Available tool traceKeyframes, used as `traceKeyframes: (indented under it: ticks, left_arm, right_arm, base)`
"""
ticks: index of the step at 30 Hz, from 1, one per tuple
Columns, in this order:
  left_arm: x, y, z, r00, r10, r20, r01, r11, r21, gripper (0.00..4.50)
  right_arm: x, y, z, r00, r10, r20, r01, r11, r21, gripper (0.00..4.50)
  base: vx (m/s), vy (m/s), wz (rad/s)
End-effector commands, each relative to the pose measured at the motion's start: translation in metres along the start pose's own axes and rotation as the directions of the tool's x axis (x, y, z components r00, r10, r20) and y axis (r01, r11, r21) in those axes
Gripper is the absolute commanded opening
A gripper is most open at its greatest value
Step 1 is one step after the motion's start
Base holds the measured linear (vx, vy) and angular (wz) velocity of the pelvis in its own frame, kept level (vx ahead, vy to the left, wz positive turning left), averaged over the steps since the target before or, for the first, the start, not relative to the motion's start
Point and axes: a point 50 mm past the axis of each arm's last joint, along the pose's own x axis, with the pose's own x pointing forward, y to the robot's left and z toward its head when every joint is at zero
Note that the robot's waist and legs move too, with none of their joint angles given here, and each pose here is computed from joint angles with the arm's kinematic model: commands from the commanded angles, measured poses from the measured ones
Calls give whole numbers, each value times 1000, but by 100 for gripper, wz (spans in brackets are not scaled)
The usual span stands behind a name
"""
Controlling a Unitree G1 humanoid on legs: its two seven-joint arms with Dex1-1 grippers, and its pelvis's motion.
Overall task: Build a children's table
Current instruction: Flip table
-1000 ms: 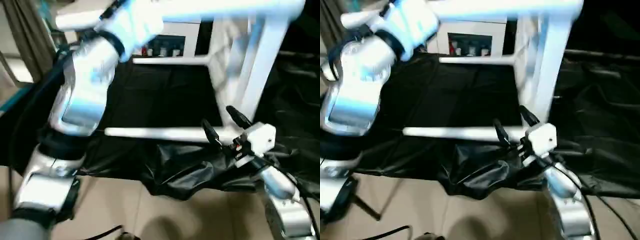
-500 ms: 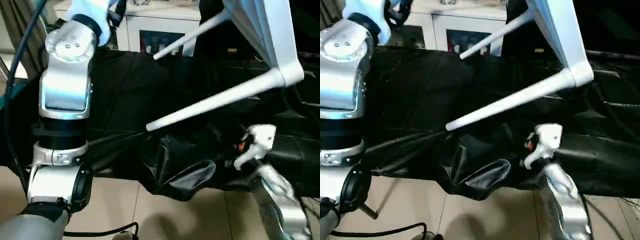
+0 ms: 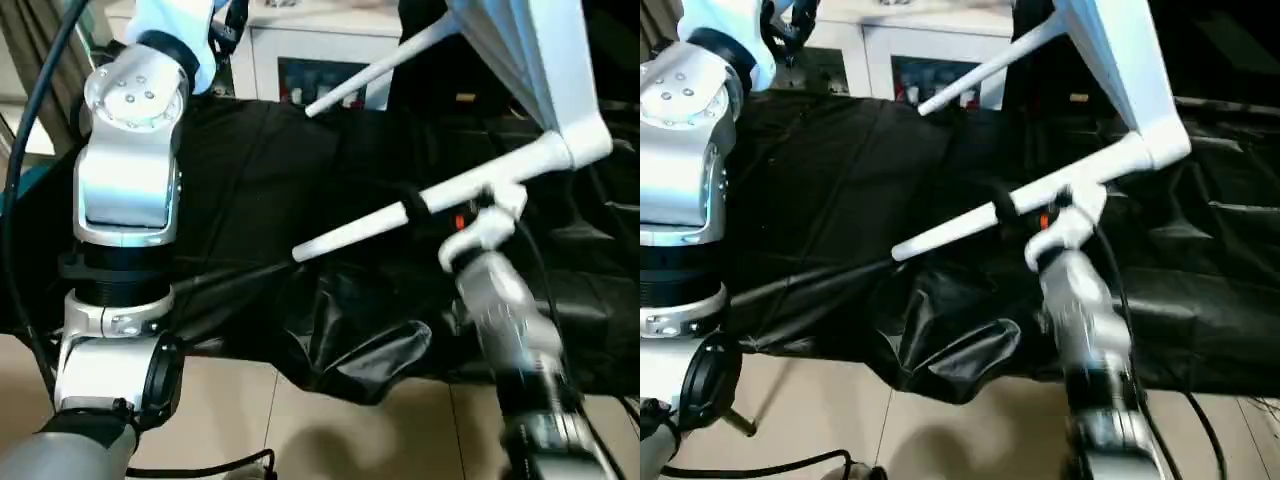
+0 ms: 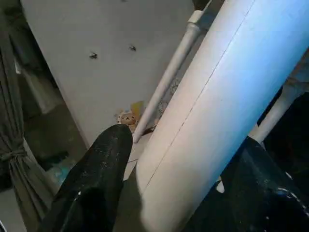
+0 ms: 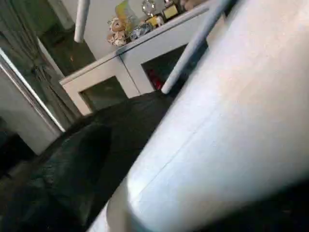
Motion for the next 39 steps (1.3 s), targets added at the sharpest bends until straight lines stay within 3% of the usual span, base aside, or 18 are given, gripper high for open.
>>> traceKeyframes:
  ticks: [1, 16, 27, 30, 33, 38, 39]
  left_arm:
    - [-2, 1, -23, 994, 18, -108, -28, 995, -95, 267]
    - [-4, 13, -30, 987, 89, -132, -102, 990, -96, 263]
    - [-10, 22, -50, 974, 152, -167, -173, 977, -122, 238]
    - [-14, 16, -61, 978, 111, -176, -139, 978, -158, 226]
    - [-23, -5, -82, 981, 12, -196, -45, 986, -160, 211]
    - [-38, -21, -105, 964, -26, -264, -17, 987, -160, 180]
    - [-45, -24, -114, 956, -21, -294, -25, 988, -154, 175]
  right_arm:
    - [5, 2, 3, 999, 28, 24, -28, 999, 29, 397]
    - [16, 5, 16, 995, 66, 80, -68, 997, 21, 262]
    - [15, -5, 64, 979, 14, 204, 15, 990, -140, 194]
    - [15, -3, 75, 973, 14, 232, 32, 981, -194, 185]
    - [13, 2, 80, 973, 28, 228, 43, 952, -303, 180]
    - [7, 11, 71, 981, 34, 191, 40, 929, -369, 173]
    - [2, 16, 59, 987, 35, 160, 30, 921, -388, 170]
  base:
    - [0, 0, 0]
    - [0, 0, 0]
    - [0, 0, 0]
    - [0, 0, 0]
    - [0, 0, 0]
    - [0, 0, 0]
    - [0, 0, 0]
